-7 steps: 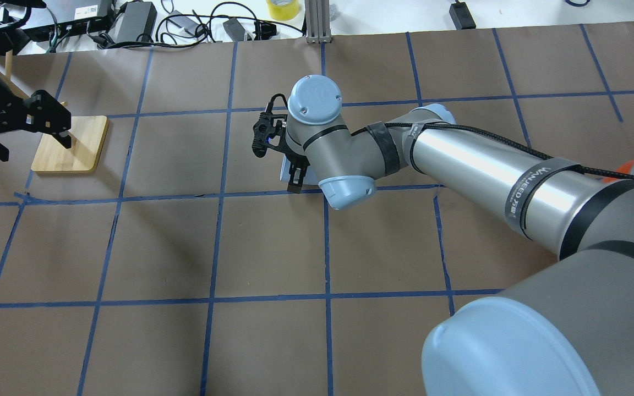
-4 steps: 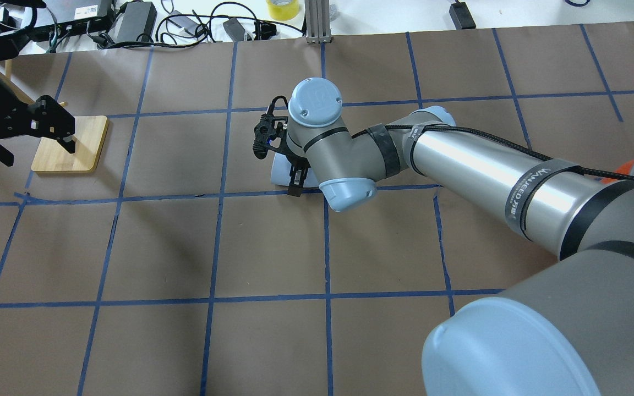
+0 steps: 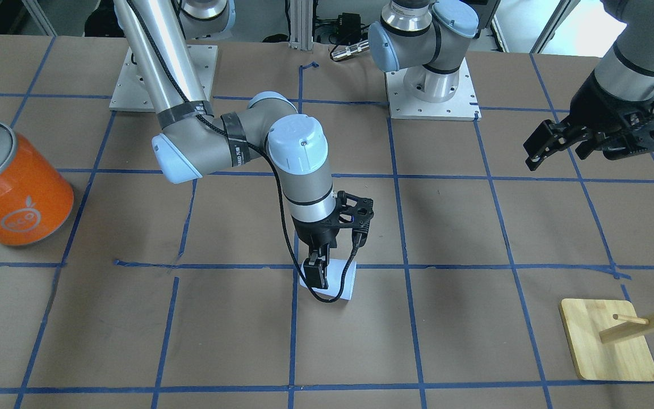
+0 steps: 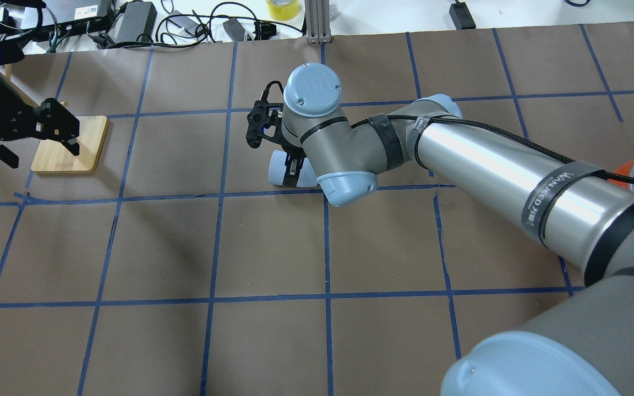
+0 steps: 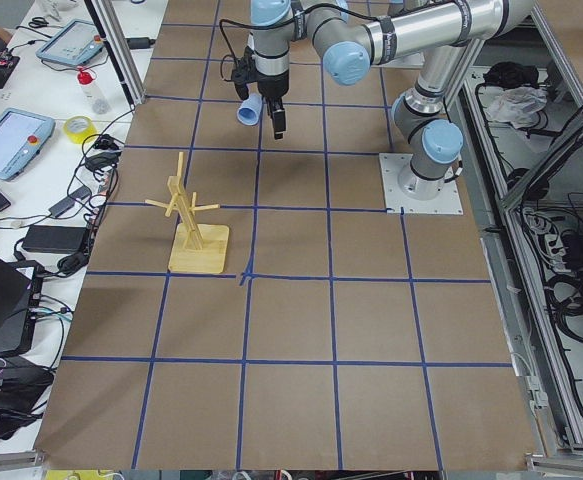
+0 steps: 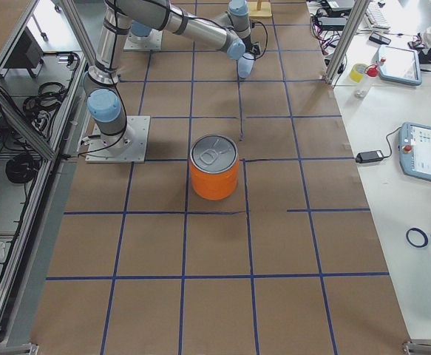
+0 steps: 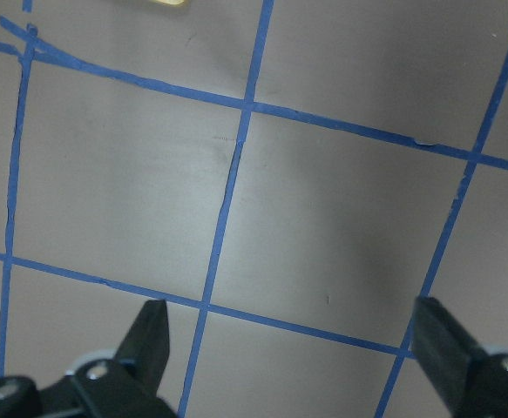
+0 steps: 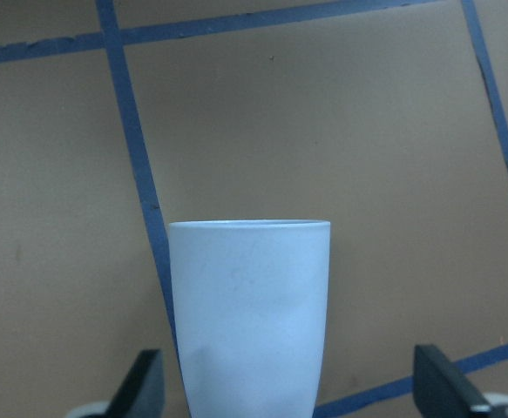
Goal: Flip cup
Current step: 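Open the right gripper to release the cup lying on its side and withdraw, then grasp the lying cup's rim with the left gripper while the right arm retracts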
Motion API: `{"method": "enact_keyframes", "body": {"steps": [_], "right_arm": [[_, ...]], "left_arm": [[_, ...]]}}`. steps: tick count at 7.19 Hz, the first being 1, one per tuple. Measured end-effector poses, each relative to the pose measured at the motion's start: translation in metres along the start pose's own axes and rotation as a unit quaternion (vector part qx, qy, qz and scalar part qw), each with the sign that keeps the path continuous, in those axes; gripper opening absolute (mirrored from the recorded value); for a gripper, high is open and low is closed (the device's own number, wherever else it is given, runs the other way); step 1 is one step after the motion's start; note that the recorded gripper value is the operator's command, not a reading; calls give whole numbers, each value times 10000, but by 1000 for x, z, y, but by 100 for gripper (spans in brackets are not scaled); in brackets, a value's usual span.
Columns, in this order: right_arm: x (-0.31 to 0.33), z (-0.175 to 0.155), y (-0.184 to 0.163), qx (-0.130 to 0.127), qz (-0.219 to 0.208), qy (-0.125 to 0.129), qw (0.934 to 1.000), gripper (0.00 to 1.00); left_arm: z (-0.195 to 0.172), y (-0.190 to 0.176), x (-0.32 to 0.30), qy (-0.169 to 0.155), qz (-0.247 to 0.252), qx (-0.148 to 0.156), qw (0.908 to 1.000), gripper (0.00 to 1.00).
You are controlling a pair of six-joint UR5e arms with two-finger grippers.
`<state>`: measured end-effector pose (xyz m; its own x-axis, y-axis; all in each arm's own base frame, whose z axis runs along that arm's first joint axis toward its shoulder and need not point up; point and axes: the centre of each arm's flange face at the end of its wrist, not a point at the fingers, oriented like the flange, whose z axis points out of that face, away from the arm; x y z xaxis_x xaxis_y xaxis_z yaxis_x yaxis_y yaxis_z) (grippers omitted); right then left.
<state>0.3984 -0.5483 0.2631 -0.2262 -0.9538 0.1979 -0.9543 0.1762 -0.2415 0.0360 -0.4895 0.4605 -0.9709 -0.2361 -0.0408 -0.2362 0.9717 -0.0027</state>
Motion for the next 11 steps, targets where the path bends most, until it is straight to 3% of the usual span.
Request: {"method": "enact_keyframes", "body": {"steps": [3, 5, 7, 8, 9, 11], "right_arm": [[21, -52, 15, -63, 262, 260, 9993, 100], [39, -86, 41, -312, 913, 242, 9950, 100], [60, -140, 84, -500, 1626, 154, 9853, 100], [69, -168, 107, -580, 1958, 166, 9788, 100], [72, -196, 128, -661, 2422, 185, 9678, 100], [55, -249, 148, -801, 3486, 209, 9336, 100]], "left_arm": [[4, -3, 6, 295, -39, -27, 9996, 100], [9, -6, 11, 328, -50, -50, 9994, 100], [23, -20, 34, 753, 108, 14, 9971, 100], [35, -30, 50, 1031, 192, 20, 9945, 100], [46, -39, 67, 1198, 313, 74, 9923, 100], [66, -55, 106, 1319, 596, 355, 9888, 100]]}}
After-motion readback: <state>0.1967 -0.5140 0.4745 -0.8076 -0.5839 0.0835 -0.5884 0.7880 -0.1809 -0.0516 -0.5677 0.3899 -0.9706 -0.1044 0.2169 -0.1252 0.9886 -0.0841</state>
